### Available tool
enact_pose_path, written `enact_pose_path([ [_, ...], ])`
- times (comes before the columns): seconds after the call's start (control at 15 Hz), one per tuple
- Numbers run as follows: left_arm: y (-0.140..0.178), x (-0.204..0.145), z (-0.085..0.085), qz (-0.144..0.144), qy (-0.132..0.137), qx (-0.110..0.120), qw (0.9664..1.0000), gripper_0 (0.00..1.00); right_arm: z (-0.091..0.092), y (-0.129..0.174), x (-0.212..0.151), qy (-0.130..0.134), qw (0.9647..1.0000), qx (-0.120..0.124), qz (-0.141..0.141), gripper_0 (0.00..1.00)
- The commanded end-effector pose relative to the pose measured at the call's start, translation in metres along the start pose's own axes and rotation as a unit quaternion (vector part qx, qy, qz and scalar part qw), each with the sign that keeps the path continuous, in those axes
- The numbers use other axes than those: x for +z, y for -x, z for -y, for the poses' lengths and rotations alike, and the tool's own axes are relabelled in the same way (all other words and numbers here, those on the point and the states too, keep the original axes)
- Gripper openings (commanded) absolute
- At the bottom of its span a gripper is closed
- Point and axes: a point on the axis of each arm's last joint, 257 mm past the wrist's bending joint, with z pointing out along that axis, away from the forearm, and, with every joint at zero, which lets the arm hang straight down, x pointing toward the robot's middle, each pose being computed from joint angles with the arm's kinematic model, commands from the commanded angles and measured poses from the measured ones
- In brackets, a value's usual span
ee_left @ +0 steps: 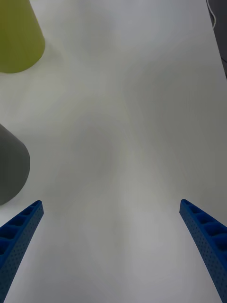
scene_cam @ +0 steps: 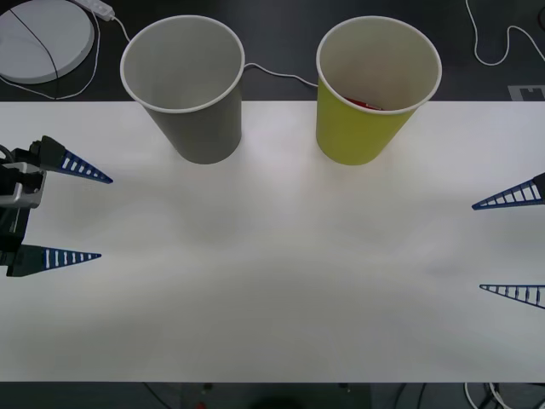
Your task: Put the can into the green bin and the plastic bottle into the gray bin
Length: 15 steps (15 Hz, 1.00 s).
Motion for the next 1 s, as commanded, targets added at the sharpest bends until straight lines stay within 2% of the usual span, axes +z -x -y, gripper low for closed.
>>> enact_pose_path([
  [0.07, -0.006, 0.002, 0.005, -0.007, -0.003, 0.014, 0.9999, 1.0, 0.0, 0.0, 0.0, 0.0, 1.0, 0.0, 0.0, 1.0],
  [0.53, -0.009, 0.014, 0.023, 0.003, -0.02, 0.007, 0.9998, 1.0, 0.0, 0.0, 0.0, 0.0, 1.0, 0.0, 0.0, 1.0],
  [1.0, -0.012, 0.016, 0.03, 0.004, -0.024, 0.0, 0.9997, 1.0, 0.0, 0.0, 0.0, 0.0, 1.0, 0.0, 0.0, 1.0],
])
